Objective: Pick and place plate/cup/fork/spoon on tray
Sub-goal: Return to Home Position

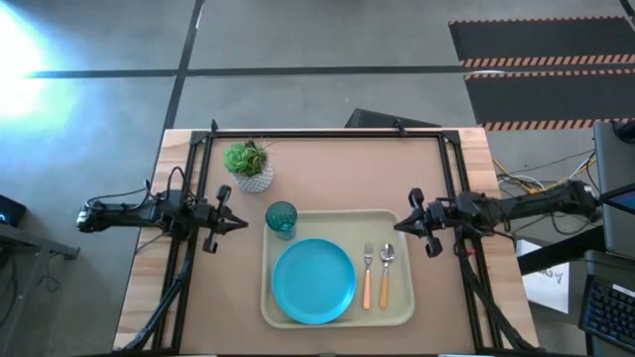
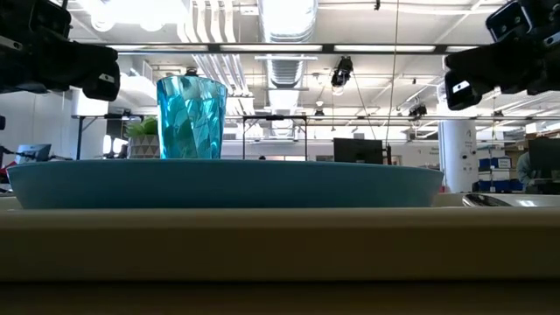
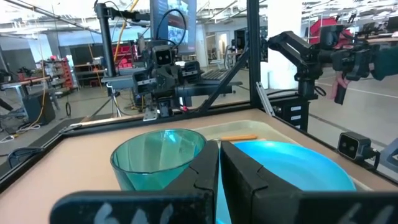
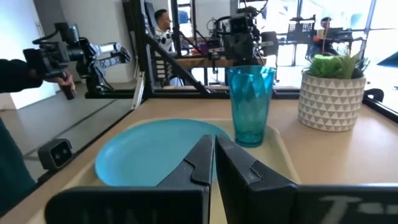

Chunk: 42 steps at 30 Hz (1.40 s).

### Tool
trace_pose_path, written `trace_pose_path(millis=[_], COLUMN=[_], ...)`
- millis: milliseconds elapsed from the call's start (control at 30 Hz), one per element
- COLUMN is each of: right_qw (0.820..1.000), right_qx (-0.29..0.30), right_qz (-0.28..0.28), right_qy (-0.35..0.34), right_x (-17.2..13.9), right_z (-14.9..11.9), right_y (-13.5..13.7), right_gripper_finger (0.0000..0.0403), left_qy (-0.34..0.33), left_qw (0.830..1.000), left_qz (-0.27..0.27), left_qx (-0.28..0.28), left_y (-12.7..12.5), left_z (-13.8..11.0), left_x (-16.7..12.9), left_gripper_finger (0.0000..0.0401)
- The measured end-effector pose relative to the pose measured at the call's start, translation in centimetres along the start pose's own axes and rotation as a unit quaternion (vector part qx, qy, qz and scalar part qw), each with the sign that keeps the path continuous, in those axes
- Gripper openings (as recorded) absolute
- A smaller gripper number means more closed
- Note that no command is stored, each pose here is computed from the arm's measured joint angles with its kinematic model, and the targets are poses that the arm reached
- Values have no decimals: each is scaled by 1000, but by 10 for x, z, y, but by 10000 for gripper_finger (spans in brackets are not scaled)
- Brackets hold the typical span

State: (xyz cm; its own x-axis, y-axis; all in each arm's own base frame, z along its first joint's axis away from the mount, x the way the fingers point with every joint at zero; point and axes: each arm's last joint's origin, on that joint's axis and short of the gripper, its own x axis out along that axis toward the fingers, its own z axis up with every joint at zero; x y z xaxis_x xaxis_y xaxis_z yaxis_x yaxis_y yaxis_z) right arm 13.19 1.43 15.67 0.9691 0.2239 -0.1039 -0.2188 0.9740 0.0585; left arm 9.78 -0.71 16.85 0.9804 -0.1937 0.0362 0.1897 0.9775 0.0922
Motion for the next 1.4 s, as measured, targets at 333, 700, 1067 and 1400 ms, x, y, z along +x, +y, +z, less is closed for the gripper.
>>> trace_pose_path(millis=[333,700,1067,1400], right_qw=[999,988,995,988], right_qx=[-28,-68,-68,-139], right_qz=[-11,-12,-39,-64], right_qy=[-13,-141,-65,-37], right_x=[5,-9,-24,-52], right_z=[1,27,43,73], right_y=[14,15,15,16], right_gripper_finger=[9,9,9,9], left_qy=[-1,-6,-14,-12], left_qw=[1000,1000,1000,1000], left_qz=[0,-6,-7,-8], left_qx=[3,1,2,2], left_y=[0,0,0,0], left_z=[0,1,3,2], left_x=[0,0,0,0], left_gripper_finger=[0,0,0,0])
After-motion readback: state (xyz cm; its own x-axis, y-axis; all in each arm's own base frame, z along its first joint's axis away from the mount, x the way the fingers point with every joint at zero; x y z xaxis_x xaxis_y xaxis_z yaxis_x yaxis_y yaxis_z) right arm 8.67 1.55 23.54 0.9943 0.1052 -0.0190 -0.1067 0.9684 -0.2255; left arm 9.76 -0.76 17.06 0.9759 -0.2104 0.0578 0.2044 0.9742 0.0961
